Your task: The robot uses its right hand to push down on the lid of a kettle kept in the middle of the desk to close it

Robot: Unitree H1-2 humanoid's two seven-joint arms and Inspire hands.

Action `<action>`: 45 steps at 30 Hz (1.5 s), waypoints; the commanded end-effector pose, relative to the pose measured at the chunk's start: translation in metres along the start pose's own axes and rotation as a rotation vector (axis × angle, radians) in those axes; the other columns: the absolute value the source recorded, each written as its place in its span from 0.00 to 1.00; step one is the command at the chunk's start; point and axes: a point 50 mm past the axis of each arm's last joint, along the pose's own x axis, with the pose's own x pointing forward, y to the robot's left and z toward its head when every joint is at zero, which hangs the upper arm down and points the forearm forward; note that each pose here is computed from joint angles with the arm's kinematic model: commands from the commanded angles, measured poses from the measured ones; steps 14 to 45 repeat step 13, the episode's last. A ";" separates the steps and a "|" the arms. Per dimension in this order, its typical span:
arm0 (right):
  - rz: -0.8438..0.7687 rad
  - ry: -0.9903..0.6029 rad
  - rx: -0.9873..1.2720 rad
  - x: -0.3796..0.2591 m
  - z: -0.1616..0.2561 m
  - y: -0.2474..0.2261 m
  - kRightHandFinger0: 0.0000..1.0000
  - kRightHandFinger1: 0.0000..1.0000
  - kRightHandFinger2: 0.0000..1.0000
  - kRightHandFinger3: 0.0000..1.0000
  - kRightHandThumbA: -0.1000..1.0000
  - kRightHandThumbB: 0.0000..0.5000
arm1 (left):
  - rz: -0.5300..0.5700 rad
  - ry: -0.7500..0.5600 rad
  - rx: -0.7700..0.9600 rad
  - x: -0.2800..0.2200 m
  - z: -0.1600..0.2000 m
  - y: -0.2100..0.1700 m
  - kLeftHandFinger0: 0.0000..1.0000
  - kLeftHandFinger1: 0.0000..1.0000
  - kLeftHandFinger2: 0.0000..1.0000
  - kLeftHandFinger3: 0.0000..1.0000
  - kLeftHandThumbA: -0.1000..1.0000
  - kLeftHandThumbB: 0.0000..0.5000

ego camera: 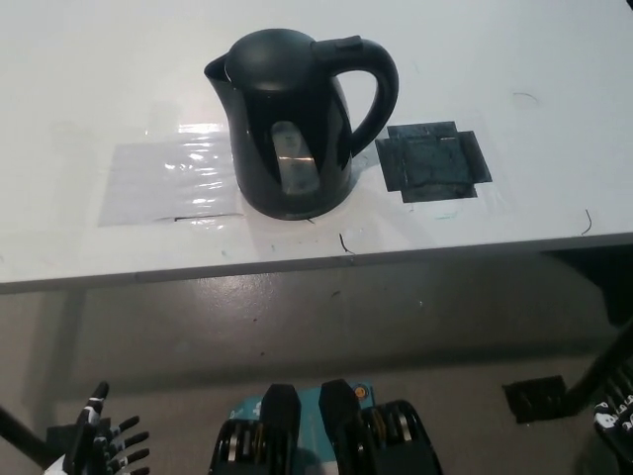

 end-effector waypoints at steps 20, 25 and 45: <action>-0.020 -0.088 0.072 0.005 0.042 0.005 1.00 1.00 1.00 1.00 0.31 0.00 | 0.002 -0.012 0.031 -0.003 0.017 0.007 1.00 1.00 1.00 1.00 1.00 0.17; -0.020 -0.088 0.072 0.005 0.042 0.005 1.00 1.00 1.00 1.00 0.31 0.00 | 0.002 -0.012 0.031 -0.003 0.017 0.007 1.00 1.00 1.00 1.00 1.00 0.17; -0.020 -0.088 0.072 0.005 0.042 0.005 1.00 1.00 1.00 1.00 0.31 0.00 | 0.002 -0.012 0.031 -0.003 0.017 0.007 1.00 1.00 1.00 1.00 1.00 0.17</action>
